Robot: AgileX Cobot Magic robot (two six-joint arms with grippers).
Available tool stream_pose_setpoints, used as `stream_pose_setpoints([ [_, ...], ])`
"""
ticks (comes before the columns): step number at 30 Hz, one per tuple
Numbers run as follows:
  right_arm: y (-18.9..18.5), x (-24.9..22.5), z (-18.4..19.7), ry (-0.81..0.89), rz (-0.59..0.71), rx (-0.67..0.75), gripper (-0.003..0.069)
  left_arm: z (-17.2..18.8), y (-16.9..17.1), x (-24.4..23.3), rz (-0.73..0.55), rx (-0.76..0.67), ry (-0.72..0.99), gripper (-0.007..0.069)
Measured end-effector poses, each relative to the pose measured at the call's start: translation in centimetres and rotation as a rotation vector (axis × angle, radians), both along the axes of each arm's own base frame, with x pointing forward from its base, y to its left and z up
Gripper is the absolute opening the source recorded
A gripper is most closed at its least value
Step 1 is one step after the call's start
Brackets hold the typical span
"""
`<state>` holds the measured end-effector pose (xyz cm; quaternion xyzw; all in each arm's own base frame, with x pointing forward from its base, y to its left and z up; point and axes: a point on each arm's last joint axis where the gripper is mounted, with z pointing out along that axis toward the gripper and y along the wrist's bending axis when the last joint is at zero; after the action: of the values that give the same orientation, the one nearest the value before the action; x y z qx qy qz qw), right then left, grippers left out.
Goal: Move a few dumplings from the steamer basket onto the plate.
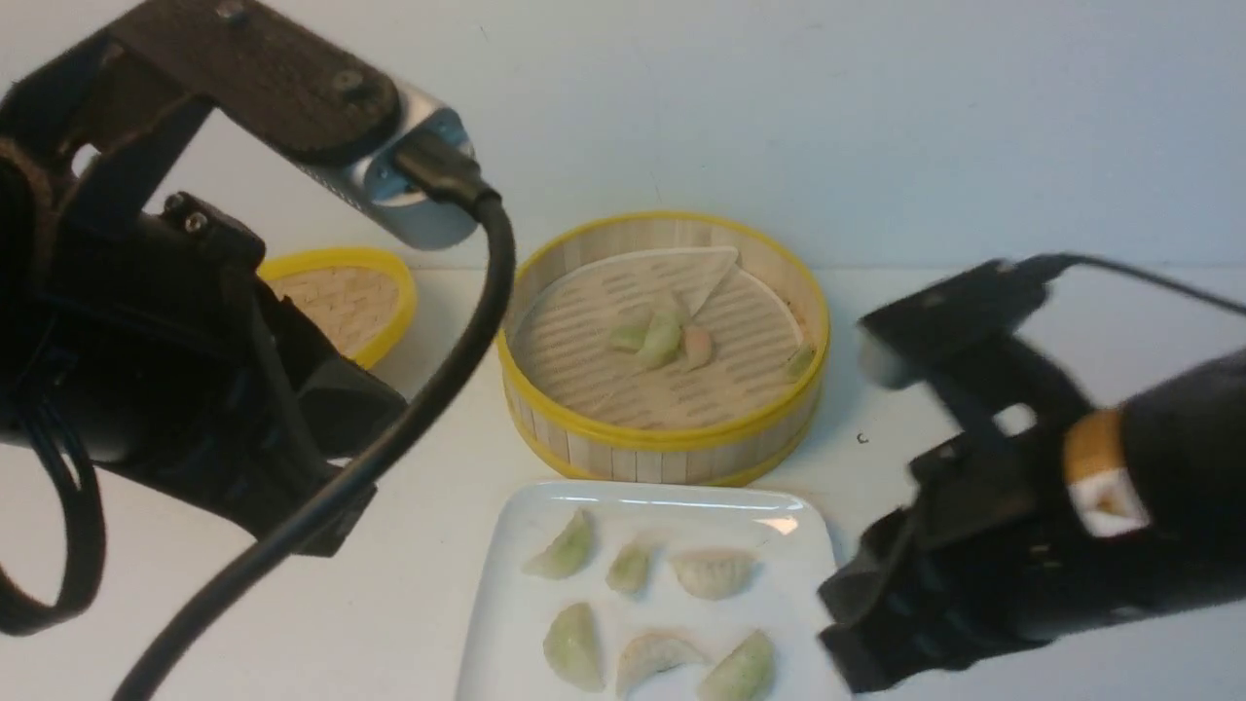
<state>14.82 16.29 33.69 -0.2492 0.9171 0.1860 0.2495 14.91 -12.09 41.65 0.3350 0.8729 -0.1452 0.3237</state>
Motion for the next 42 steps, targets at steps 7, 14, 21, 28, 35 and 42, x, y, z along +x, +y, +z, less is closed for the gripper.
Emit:
stream_pose_setpoints([
  [7,-9.6,-8.3,5.8,-0.396,-0.064,0.373,-0.0012,0.9,0.7,-1.3,0.0,-0.096,-0.077,-0.0006],
  [14,-15.5,-13.5,2.9,-0.632,-0.08,0.546,-0.0013,0.5,1.0,-2.6,0.006,-0.274,-0.147,-0.0006],
  [21,-17.4,-15.2,0.5,-0.821,-0.063,0.648,-0.0015,-1.8,2.3,-4.5,0.043,-0.376,-0.167,-0.0006],
  [28,-17.4,-15.3,1.1,-0.91,-0.058,0.72,-0.0015,-4.8,6.1,-9.3,0.072,-0.514,-0.303,-0.0006],
  [35,-17.4,-15.3,1.2,-0.915,-0.058,0.726,-0.0015,-6.6,8.2,-11.4,0.101,-0.67,-0.495,-0.0006],
  [42,-17.4,-15.3,1.2,-0.915,-0.058,0.726,-0.0015,-8.3,8.2,-11.4,0.108,-0.661,-0.485,-0.0006],
])
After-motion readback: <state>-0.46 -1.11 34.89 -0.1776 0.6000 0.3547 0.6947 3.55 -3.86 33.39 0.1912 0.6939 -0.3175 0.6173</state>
